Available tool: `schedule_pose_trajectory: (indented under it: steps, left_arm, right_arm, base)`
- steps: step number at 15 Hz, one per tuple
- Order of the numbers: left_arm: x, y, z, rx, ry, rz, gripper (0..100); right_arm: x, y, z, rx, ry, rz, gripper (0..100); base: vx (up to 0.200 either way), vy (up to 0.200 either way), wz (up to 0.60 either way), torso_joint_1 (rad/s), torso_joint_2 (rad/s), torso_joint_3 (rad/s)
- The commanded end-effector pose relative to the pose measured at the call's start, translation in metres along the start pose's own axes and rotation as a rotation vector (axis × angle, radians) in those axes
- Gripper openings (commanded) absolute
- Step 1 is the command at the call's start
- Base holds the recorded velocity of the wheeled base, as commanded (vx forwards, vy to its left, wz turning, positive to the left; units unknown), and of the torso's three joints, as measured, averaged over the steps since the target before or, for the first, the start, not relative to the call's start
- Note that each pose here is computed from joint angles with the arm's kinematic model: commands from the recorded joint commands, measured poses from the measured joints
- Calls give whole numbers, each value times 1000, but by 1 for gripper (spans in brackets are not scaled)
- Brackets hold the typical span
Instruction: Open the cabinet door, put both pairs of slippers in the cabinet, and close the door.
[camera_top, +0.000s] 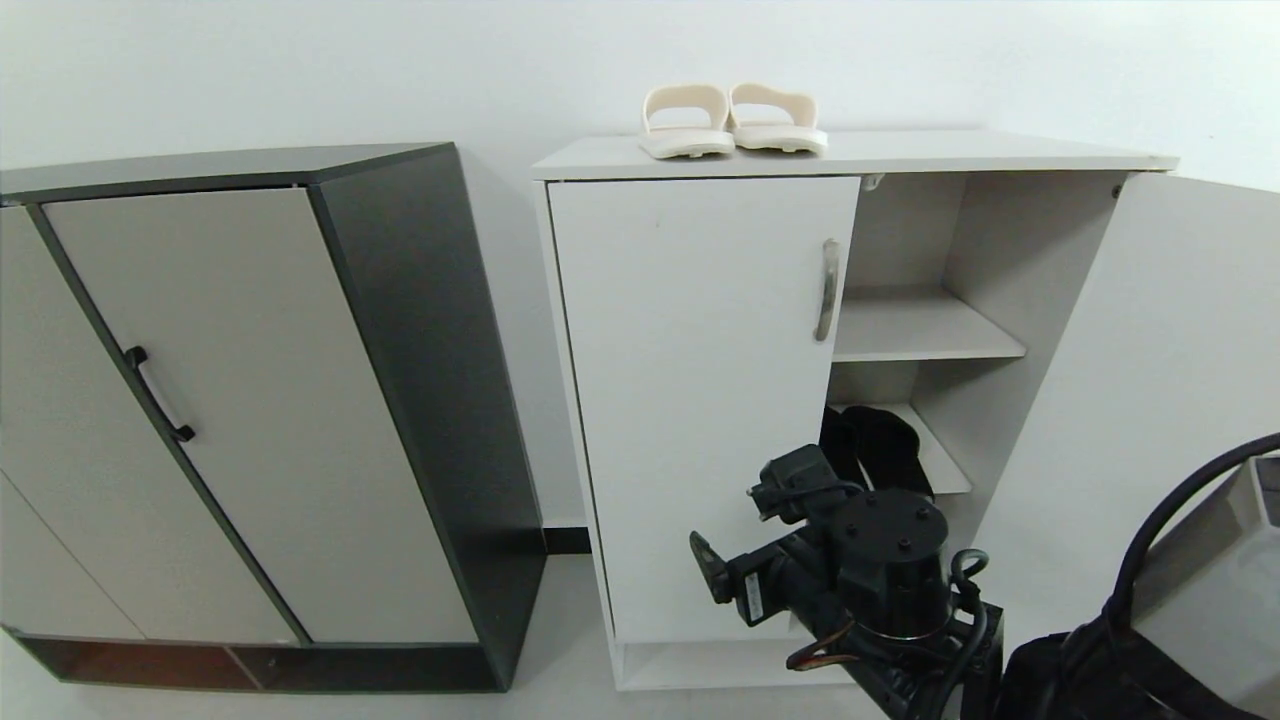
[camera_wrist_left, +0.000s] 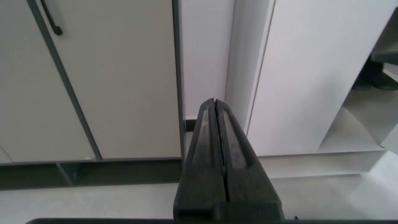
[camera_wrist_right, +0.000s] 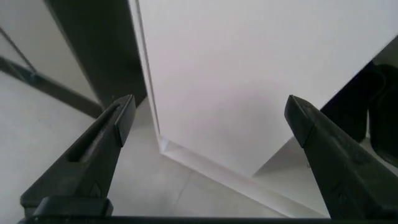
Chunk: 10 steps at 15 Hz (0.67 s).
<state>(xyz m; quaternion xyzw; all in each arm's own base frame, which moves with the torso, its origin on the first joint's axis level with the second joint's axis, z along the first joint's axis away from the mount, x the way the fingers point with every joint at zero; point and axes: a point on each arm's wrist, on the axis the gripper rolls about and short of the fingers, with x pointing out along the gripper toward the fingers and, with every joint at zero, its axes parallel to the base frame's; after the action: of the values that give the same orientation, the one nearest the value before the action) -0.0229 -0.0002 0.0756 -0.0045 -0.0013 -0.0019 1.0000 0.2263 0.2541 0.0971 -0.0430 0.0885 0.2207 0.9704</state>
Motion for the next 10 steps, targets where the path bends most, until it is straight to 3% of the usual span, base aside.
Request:
schedule_pose_trajectory:
  steps: [1,10]
  left_arm:
    - [0,0,0,0,1,1,0]
    - [0,0,0,0,1,2,0]
  right_arm:
    - [0,0,-1,-2,4,0,100]
    - [1,-1,-7,-8,16,11,100]
  base:
    - [0,0,0,0,0,0]
    - [0,0,0,0,0,0]
